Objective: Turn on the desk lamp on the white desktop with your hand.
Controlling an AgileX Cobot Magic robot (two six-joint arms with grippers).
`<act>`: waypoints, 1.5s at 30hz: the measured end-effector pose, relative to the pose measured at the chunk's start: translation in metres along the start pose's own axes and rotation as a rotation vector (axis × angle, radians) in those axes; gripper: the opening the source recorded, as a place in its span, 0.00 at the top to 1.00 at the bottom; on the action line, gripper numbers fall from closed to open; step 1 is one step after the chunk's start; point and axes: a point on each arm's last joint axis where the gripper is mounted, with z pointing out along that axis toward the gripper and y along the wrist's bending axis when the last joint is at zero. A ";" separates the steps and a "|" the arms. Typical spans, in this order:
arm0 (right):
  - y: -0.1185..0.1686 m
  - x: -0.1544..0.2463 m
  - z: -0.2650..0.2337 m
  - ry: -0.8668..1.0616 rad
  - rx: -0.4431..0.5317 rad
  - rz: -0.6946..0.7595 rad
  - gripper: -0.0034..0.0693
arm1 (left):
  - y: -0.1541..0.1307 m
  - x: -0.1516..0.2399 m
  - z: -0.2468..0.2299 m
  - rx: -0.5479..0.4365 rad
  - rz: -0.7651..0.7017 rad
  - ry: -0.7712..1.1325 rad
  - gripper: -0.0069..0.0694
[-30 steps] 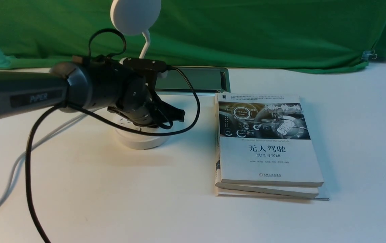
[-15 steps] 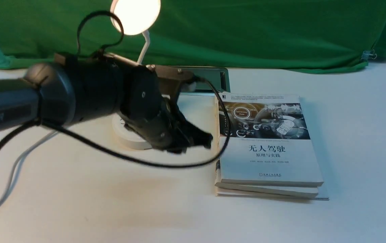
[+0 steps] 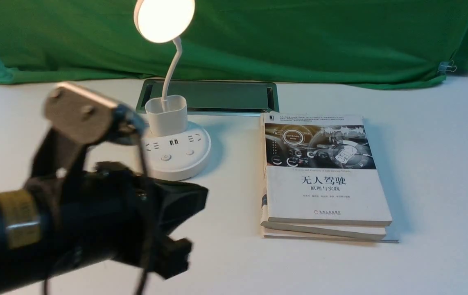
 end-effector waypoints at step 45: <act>0.000 0.000 0.000 0.000 0.000 0.000 0.62 | 0.074 0.157 -0.083 -0.670 -0.038 -0.299 0.85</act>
